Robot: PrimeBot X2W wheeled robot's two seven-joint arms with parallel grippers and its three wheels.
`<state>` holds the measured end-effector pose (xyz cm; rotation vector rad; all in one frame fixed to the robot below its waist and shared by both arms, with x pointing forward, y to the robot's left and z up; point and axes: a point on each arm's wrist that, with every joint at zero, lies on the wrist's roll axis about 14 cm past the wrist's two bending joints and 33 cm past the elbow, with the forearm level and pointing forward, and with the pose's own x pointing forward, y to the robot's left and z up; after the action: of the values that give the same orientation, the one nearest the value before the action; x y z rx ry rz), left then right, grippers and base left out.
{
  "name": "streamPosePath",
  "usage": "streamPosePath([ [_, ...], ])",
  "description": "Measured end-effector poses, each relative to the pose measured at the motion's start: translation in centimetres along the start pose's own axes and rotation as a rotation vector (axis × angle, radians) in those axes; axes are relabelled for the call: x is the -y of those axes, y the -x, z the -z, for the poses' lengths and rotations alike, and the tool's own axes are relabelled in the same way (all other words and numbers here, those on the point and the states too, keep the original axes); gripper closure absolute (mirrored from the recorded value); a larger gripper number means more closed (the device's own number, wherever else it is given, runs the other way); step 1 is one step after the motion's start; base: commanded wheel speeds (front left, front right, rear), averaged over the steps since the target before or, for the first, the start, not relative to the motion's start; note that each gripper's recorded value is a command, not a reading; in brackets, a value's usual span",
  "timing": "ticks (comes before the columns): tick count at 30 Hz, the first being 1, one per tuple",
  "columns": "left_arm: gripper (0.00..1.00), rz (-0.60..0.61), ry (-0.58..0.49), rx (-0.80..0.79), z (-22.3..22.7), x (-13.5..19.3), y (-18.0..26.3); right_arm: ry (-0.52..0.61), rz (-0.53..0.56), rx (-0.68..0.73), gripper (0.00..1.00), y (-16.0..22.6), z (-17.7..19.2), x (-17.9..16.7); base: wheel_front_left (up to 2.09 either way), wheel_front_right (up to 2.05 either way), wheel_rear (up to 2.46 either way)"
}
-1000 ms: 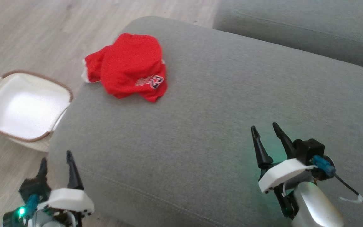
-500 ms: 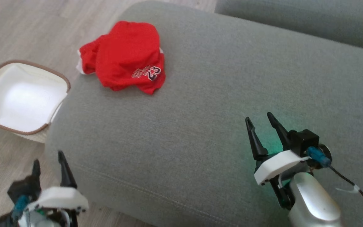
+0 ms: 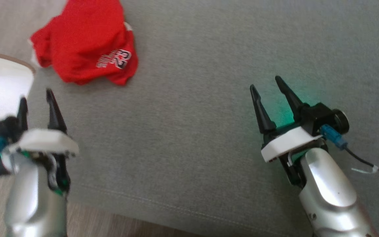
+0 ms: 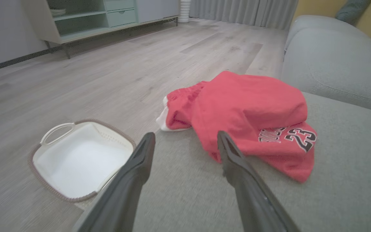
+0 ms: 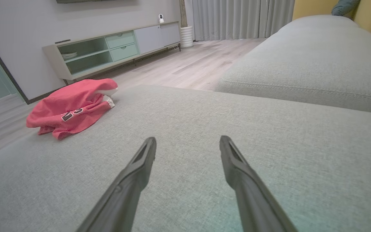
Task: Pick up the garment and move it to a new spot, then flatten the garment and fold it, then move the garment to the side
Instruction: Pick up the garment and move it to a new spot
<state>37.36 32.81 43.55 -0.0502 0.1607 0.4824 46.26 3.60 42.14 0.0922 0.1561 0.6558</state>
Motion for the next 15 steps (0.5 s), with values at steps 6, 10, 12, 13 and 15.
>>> streamPosePath([
  [6,0.0,0.089,-0.055,0.011,-1.0,2.7,-5.2,0.003,0.042,0.019,0.0,-0.1,-0.3,2.2,0.0,0.0,0.0],
  [10,0.0,0.119,-0.096,-0.038,0.5,3.9,-7.4,0.008,0.092,0.006,0.0,0.5,0.3,4.3,0.0,0.0,0.0],
  [12,0.0,0.137,-0.121,-0.071,1.5,4.6,-8.4,0.007,0.122,-0.009,0.0,0.8,0.9,5.4,0.0,0.0,0.0],
  [13,0.0,0.148,-0.127,-0.091,2.1,5.0,-8.9,0.008,0.135,-0.015,0.0,1.0,1.1,5.9,0.0,0.0,0.0],
  [15,0.0,0.156,-0.135,-0.125,3.2,5.6,-9.6,0.005,0.162,-0.023,0.0,1.4,1.4,6.9,0.0,0.0,0.0],
])
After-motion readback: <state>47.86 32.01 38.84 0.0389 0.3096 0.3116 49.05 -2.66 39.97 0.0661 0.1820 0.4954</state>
